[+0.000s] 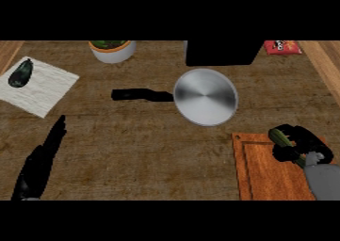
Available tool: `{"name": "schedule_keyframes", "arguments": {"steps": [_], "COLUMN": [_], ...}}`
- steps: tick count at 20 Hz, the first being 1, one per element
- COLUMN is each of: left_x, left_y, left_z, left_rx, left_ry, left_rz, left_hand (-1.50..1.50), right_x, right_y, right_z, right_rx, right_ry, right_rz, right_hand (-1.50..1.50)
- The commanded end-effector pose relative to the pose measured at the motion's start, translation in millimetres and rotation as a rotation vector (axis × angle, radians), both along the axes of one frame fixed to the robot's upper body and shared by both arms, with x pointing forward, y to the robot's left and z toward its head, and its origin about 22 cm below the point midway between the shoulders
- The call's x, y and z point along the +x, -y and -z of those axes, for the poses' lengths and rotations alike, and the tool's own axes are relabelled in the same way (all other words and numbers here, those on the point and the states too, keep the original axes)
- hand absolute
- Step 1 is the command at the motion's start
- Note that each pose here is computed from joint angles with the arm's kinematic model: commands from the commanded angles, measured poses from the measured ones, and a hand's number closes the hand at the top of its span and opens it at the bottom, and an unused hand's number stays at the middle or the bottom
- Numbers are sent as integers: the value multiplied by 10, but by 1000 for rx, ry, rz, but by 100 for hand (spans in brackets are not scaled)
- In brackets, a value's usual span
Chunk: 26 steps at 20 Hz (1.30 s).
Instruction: Pick the squash from the cutting board and place it in the pan
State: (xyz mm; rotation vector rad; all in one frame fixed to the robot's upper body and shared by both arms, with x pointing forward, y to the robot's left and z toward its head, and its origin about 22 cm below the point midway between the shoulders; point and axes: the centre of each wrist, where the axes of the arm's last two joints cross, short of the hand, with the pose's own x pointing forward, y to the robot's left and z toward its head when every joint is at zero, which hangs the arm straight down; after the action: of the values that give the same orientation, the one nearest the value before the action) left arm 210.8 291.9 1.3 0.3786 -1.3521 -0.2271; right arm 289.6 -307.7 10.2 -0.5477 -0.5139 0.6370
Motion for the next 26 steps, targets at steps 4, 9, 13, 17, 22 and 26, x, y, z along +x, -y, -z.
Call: {"name": "schedule_keyframes", "arguments": {"steps": [4, 9, 13, 17, 22, 26], "left_x": [-69, -46, -18, -13, 138, 150], "left_y": [-98, -107, -33, 16, 60, 94], "left_z": [31, -28, -21, -66, -184, -64], "left_rx": [8, 11, -2, 3, -10, -16], "left_ry": [-16, -9, -13, 6, 31, 22], "left_rz": [-46, -23, 2, 30, 51, 79], "left_hand": [0, 0, 0, 0, 0, 0], "right_x": [-310, -217, -161, -178, -82, 211], "right_y": [-55, -238, -507, -1022, -1566, -1585], "right_z": [236, -253, -681, -849, -1271, -1245], "right_rx": [-217, -513, -721, -823, -838, -787], "right_ry": [-38, 270, 521, 593, 722, 717], "right_rz": [575, 659, 633, 665, 714, 718], "right_hand": [150, 150, 150, 150, 150, 150]}}
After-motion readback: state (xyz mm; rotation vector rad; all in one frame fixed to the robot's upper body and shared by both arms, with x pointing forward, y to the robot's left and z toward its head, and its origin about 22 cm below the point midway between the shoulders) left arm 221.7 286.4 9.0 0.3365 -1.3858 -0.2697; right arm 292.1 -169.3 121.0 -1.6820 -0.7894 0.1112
